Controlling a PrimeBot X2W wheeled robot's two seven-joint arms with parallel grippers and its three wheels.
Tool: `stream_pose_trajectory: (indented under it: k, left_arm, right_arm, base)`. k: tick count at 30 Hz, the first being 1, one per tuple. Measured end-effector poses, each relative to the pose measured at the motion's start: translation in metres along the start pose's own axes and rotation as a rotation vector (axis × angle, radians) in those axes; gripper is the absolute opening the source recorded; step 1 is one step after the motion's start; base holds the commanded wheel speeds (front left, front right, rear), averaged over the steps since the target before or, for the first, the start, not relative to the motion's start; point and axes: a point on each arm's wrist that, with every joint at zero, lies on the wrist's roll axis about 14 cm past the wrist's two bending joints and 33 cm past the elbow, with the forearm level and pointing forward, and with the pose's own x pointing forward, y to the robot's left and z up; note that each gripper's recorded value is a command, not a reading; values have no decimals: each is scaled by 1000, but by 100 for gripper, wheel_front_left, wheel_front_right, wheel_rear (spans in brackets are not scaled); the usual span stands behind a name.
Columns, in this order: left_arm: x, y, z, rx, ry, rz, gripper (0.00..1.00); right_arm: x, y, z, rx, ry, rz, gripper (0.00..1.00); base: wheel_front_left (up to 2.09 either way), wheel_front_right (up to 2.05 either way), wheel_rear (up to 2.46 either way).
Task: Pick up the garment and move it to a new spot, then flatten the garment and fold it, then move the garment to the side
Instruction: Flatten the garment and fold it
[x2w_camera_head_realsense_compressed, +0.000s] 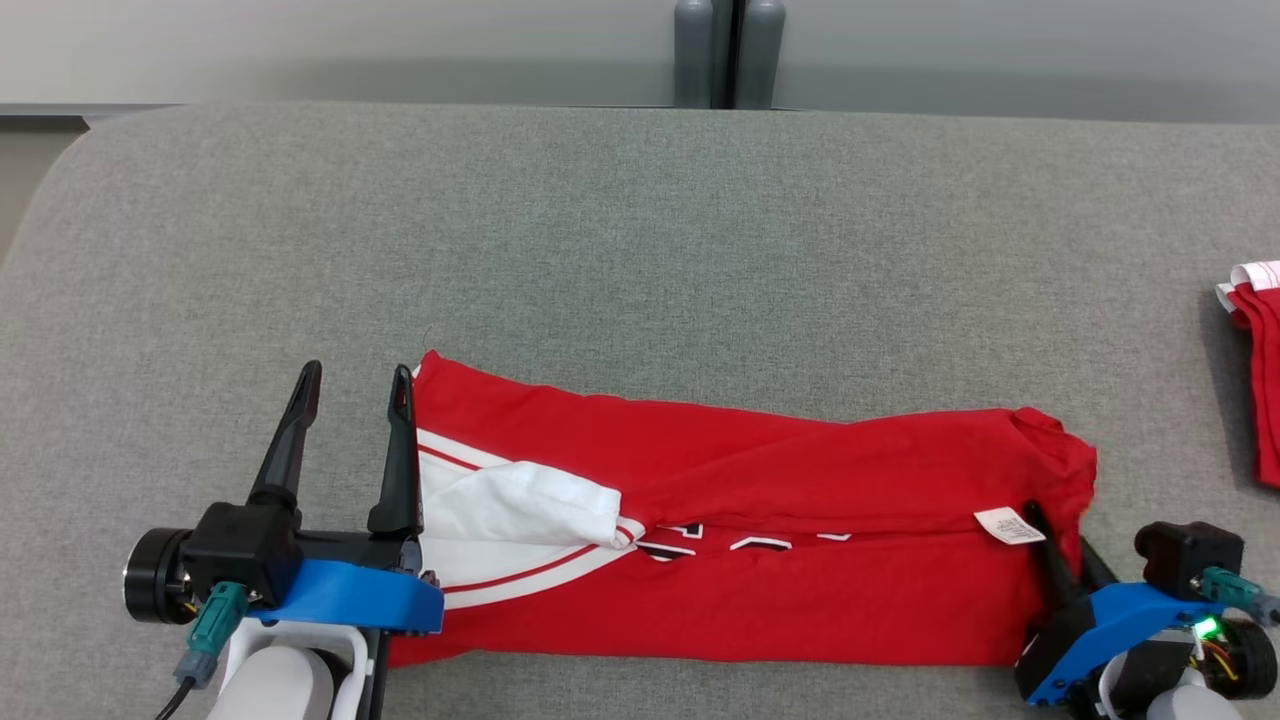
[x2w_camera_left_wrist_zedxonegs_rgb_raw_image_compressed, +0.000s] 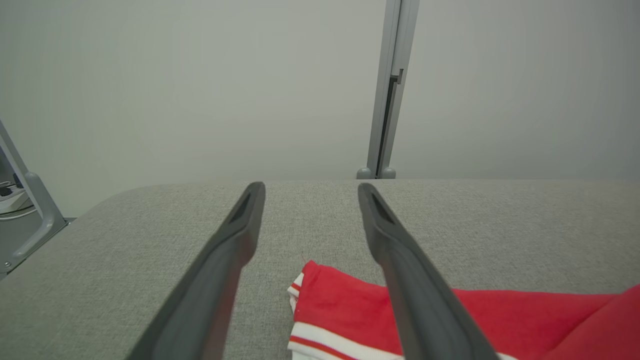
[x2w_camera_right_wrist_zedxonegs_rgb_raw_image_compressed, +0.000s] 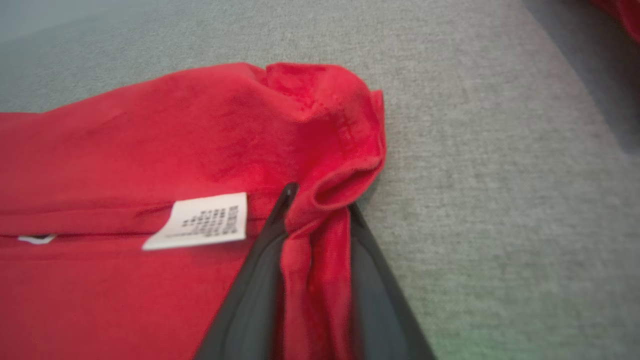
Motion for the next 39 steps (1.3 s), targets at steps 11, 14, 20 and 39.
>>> stream_pose_trajectory:
  k: [11,14,20,39]
  left_arm:
    - [-3,-6,10,7,-31,-17,100]
    - [-4,-7,14,9,-40,-19,100]
    - [-8,-10,18,9,-47,-29,100]
    - [-17,-3,23,12,-43,0,100]
  right_arm:
    - [-28,-54,48,-10,-178,-125,0]
    - [-43,-82,61,-21,-207,-194,0]
    - [-48,-56,95,-53,-266,-135,0]
    - [-32,232,85,42,-176,661,0]
  base:
    - [0,0,0]
    - [0,0,0]
    - [0,0,0]
    - [0,0,0]
